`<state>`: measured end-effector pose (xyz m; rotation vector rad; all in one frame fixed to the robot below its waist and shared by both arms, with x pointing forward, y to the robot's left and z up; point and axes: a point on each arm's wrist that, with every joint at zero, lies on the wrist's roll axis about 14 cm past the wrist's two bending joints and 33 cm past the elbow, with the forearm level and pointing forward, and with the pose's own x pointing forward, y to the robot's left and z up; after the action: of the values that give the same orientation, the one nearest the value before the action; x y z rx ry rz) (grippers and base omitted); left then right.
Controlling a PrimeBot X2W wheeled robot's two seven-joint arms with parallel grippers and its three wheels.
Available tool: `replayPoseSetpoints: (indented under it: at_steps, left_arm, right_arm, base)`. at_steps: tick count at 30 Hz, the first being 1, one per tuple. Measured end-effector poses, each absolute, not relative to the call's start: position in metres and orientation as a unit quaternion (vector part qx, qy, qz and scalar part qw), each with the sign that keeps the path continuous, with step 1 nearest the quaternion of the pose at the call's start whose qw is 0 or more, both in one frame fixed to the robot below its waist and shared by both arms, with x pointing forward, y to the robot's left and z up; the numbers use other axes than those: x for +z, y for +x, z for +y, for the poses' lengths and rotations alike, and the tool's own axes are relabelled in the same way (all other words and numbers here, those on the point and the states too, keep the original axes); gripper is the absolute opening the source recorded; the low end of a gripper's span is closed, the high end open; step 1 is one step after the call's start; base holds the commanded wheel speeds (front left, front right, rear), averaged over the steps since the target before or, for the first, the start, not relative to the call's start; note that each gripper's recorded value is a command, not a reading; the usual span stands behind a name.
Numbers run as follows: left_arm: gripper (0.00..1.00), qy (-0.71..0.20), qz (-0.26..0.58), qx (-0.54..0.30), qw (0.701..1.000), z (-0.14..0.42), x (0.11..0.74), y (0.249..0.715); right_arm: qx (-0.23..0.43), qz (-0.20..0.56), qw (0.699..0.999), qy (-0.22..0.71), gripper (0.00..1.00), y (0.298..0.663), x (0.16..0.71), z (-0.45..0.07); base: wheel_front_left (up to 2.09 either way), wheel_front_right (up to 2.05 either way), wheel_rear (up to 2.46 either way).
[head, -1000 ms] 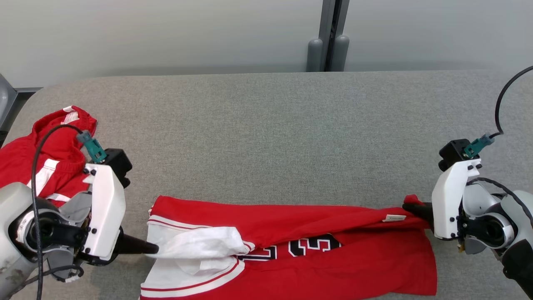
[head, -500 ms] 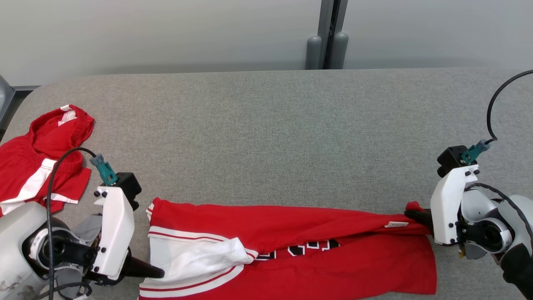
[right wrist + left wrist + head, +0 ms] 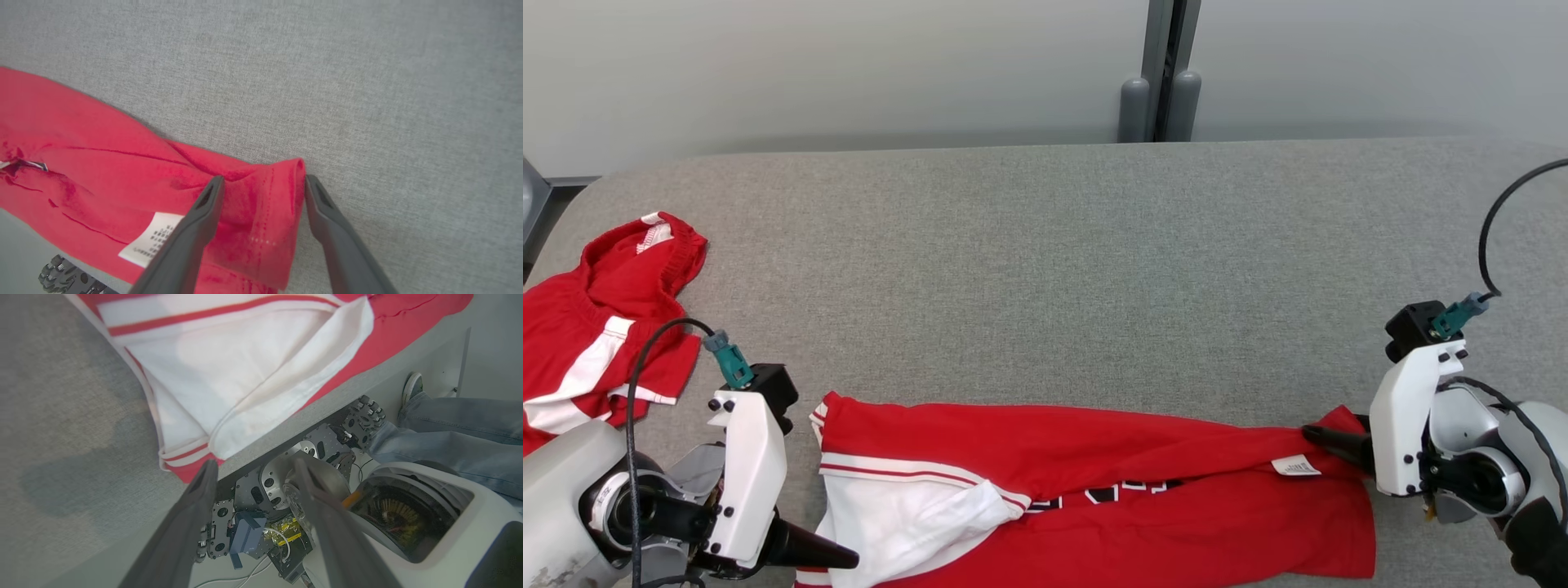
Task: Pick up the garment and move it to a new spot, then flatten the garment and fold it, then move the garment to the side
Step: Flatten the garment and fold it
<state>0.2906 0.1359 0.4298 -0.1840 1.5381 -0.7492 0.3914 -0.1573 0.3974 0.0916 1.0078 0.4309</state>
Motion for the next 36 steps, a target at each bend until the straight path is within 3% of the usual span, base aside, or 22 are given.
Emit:
replayPoseSetpoints:
  at_steps: [9,16,17,18,21,30,36]
  left_arm:
    - [1.0,-0.084,0.632,-0.327,0.698,0.139,0.444,0.306]
    - [1.0,-0.104,0.527,-0.334,0.774,0.134,0.474,0.338]
    - [1.0,-0.106,0.513,-0.336,0.783,0.135,0.477,0.34]
    - [1.0,-0.107,0.47,-0.33,0.811,0.137,0.485,0.352]
    - [1.0,-0.118,0.395,-0.318,0.853,0.141,0.501,0.37]
    - [1.0,-0.154,0.233,-0.251,0.927,0.159,0.522,0.393]
    - [1.0,-0.174,0.11,-0.175,0.963,0.179,0.54,0.402]
  right_arm:
    - [0.196,0.428,0.88,0.056,1.0,0.389,0.413,-0.166]
    - [0.175,0.355,0.915,0.077,1.0,0.39,0.437,-0.187]
    - [0.167,0.333,0.925,0.08,1.0,0.394,0.444,-0.193]
    - [0.141,0.279,0.946,0.088,1.0,0.404,0.461,-0.21]
    - [0.113,0.22,0.963,0.11,1.0,0.409,0.474,-0.221]
    - [0.014,0.094,0.977,0.193,1.0,0.405,0.486,-0.247]
    - [-0.01,0.047,0.973,0.224,1.0,0.396,0.488,-0.238]
  base:
    - [0.0,0.0,0.0]
    - [0.0,0.0,0.0]
    - [0.0,0.0,0.0]
    - [0.0,0.0,0.0]
    - [0.0,0.0,0.0]
    - [0.0,0.0,0.0]
    - [0.0,0.0,0.0]
